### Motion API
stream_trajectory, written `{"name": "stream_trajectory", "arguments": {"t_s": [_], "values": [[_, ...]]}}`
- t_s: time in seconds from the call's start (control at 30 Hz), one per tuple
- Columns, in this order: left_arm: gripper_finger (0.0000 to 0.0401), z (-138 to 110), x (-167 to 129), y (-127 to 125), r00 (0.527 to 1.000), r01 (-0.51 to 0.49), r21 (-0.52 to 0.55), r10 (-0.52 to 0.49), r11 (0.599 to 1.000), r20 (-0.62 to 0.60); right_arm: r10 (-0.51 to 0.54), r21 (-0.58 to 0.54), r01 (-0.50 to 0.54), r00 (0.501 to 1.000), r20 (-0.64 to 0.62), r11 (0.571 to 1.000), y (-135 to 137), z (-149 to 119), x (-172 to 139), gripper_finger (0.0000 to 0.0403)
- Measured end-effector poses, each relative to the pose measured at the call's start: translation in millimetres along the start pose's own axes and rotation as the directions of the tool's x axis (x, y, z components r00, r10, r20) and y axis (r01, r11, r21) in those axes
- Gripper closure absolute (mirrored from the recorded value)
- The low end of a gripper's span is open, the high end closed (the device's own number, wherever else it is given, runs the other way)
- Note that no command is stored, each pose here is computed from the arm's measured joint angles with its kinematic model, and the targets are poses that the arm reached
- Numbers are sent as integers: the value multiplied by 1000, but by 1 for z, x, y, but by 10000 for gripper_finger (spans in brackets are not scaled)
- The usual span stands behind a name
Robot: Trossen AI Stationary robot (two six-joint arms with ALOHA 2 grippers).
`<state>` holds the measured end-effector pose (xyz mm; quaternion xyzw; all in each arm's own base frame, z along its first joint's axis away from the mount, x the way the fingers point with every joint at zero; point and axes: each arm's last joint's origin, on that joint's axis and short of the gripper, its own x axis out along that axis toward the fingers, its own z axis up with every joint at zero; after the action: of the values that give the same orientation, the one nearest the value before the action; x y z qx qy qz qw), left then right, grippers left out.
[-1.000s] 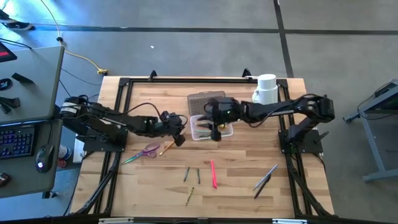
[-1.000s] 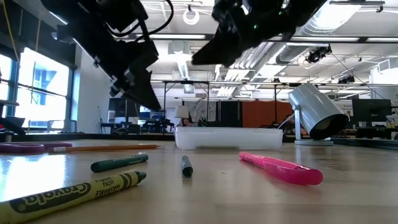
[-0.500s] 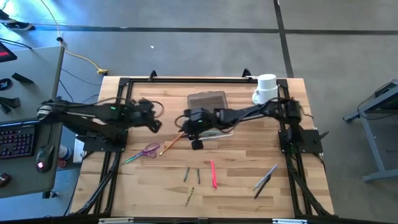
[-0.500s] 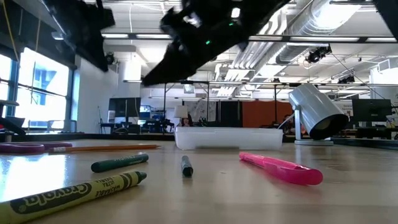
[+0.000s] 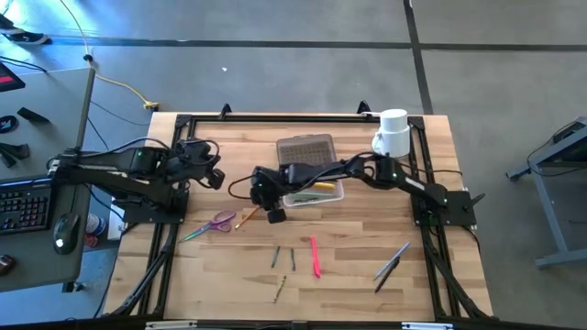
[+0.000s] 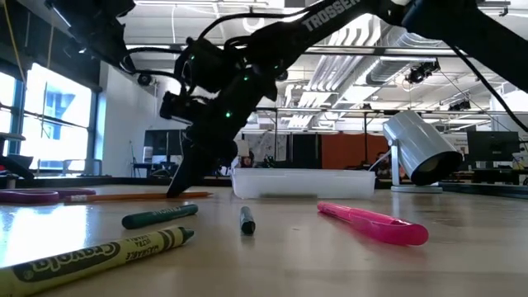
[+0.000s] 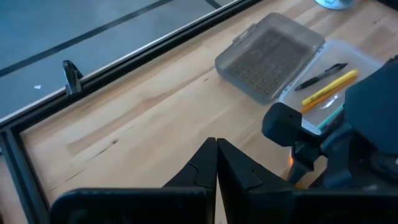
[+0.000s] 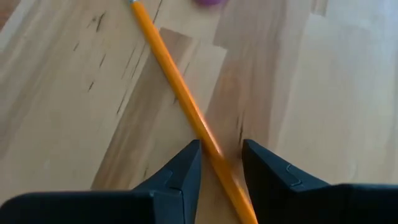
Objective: Pick & place school supplies into a supply box
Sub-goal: Put the orange pencil into the gray supply box
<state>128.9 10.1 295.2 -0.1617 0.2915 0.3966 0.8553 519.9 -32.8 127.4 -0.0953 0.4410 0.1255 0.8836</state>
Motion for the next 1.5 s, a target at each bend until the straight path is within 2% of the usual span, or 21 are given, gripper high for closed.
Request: {"name": "stream_trajectory", "arguments": {"t_s": [0.1,0.2,0.4,0.53,0.63,0.8,0.93,1.0,1.13,1.2,1.33,1.5], "values": [[367,-1,2,-2,1000,-11,12,11,1000,-11,-9,-20,8,1000,-9,1000,0,-1,3,300],[370,-1,3,-3,1000,-16,19,17,1000,-18,-39,19,40,998,-39,999,0,-7,5,310],[354,-1,5,-4,1000,-21,22,21,1000,-22,-44,31,46,997,-62,998,1,-9,5,391],[354,-1,5,-4,1000,-21,20,21,1000,-21,-54,24,55,996,-74,998,7,-3,-5,390],[362,-1,5,-4,1000,-21,21,22,1000,-22,-71,8,72,991,-114,997,18,5,-25,399],[369,-1,5,-4,1000,-22,21,22,1000,-22,-190,-41,186,972,-138,982,36,30,-83,399],[360,-1,5,-4,999,-22,22,23,1000,-22,-307,-63,300,935,-178,952,50,39,-122,399],[355,-1,5,-4,999,-23,22,23,999,-23,-376,-44,376,900,-221,925,55,39,-141,400],[356,-2,5,-3,999,-25,26,26,999,-27,-410,17,457,813,-413,889,54,18,-155,400],[361,-2,5,-3,999,-25,27,26,999,-29,-386,37,466,772,-505,884,49,-1,-149,401],[369,-2,5,-3,999,-24,34,25,999,-30,-405,23,523,686,-605,852,33,-38,-132,402],[363,-2,5,-3,999,-23,52,24,998,-30,-320,70,487,668,-672,870,23,-72,-118,402]]}}
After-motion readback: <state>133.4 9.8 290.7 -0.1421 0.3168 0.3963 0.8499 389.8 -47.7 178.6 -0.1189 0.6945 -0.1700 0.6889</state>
